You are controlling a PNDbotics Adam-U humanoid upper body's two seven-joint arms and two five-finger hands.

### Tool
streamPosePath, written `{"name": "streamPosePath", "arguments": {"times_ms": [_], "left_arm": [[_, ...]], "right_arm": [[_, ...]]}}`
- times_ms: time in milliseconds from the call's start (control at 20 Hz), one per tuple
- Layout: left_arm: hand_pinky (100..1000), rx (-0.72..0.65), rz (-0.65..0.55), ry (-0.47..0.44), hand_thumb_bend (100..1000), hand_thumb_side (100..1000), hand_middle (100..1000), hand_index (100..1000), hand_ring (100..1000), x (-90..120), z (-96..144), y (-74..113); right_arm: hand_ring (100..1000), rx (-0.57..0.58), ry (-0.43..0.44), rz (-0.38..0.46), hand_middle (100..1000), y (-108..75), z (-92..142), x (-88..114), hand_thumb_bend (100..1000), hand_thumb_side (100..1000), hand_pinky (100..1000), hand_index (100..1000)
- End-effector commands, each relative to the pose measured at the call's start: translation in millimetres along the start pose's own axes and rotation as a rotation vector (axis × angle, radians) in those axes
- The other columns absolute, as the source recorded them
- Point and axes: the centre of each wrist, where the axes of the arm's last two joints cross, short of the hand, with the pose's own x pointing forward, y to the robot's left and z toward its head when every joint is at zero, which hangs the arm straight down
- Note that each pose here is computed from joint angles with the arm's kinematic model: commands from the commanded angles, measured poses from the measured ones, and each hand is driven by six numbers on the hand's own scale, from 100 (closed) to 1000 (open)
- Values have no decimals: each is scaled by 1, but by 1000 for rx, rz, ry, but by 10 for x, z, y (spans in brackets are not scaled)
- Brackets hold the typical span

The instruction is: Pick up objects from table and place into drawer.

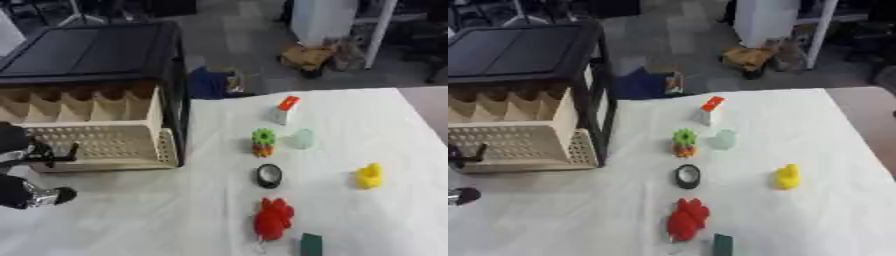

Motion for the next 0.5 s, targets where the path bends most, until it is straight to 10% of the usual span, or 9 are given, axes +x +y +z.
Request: {"name": "streamPosePath", "arguments": {"times_ms": [50, 500], "left_arm": [[100, 15, -1, 25, 479, 1000, 100, 718, 100, -68, 69, 32], [100, 60, 32, 21, 423, 1000, 100, 630, 100, -39, 140, 56]], "right_arm": [[620, -5, -35, 3, 565, -36, -81, 62, 173, 745, 656, 908], [620, -10, -37, 3, 565, -39, -88, 64, 170, 745, 656, 907]]}}
